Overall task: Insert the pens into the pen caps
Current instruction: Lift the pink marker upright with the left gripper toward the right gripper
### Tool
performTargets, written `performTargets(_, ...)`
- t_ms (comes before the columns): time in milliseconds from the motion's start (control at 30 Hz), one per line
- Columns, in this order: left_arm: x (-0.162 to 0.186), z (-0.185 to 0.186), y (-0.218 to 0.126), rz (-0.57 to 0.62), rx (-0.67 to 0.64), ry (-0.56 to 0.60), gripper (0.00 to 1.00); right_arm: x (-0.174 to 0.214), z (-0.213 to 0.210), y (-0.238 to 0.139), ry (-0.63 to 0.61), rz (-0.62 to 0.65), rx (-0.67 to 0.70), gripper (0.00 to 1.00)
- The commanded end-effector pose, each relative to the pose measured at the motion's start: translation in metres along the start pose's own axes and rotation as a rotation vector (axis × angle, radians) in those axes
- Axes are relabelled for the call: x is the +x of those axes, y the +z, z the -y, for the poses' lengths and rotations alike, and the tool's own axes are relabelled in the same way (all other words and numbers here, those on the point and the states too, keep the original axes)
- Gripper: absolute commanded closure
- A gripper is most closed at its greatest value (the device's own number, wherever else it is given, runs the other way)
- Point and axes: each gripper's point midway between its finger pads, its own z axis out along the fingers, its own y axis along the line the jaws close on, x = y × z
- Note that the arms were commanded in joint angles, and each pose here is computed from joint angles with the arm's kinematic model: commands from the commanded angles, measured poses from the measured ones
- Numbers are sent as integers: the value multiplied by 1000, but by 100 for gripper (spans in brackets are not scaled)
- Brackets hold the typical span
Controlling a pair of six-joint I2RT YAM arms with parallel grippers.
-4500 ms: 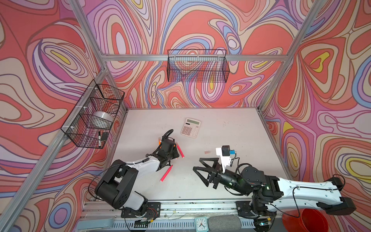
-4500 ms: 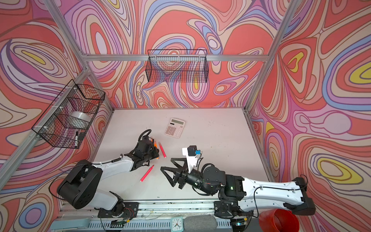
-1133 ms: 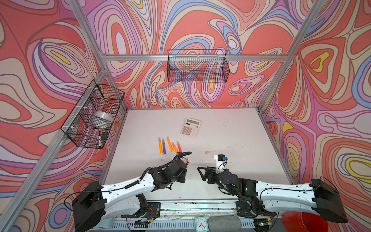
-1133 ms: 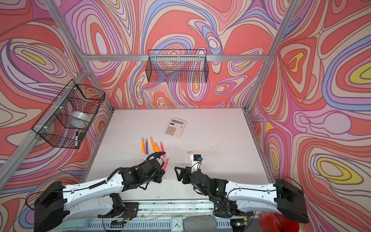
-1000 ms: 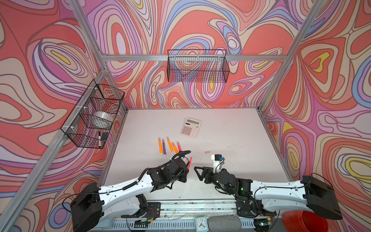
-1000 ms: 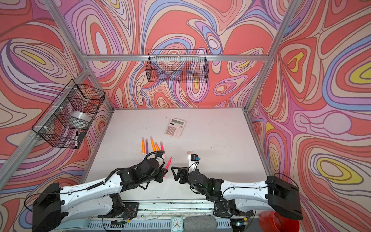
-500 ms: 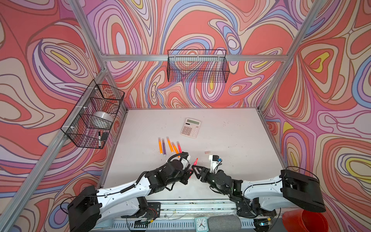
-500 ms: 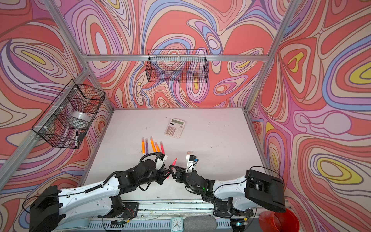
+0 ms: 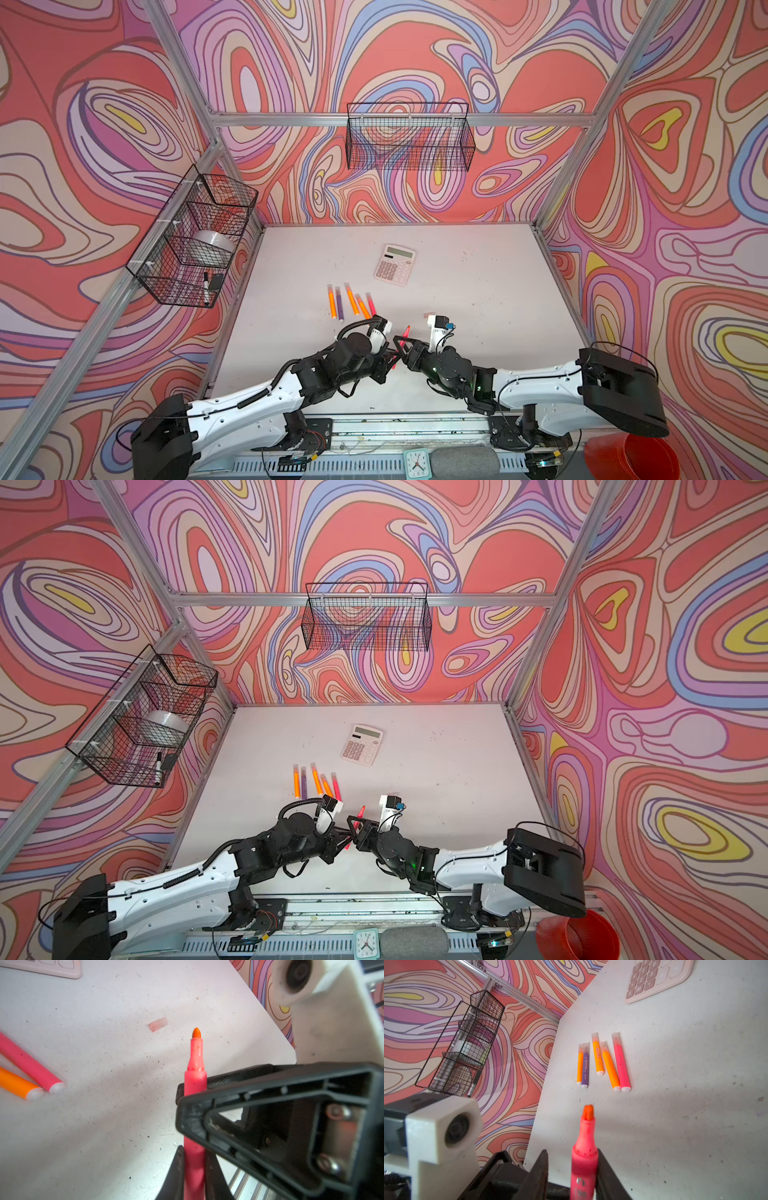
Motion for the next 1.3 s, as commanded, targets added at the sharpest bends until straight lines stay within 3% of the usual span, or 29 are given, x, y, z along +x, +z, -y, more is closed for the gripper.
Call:
performTargets(0, 3, -1, -2, 0, 2, 13, 98, -4, -5, 4, -16, 15, 5, 76)
performTargets(100, 2, 2, -4, 10, 20, 12, 93, -2, -6, 7, -18, 2, 13, 88)
performTargets(267, -2, 5, -4, 20, 29, 30, 68, 5, -17, 13, -23, -30, -17, 95)
performTargets(367, -4, 6, -3, 27, 34, 33, 61, 8, -20, 17, -27, -42, -23, 98)
performTargets(833, -12, 0, -9, 63, -9, 34, 67, 11, -16, 19, -46, -47, -7, 100)
performTargets(1033, -16, 1, -9, 76, -8, 32, 78, 18, -21, 23, -44, -76, -27, 100)
performTargets(1133, -18, 3, -7, 72, -10, 45, 89, 20, -24, 25, -54, -88, -37, 90)
performTargets(1200, -21, 3, -6, 77, -16, 46, 98, 20, -23, 25, -61, -86, -35, 65)
performTargets(1267, -29, -3, -6, 113, -52, 44, 100, 16, -22, 22, -63, -78, -28, 42)
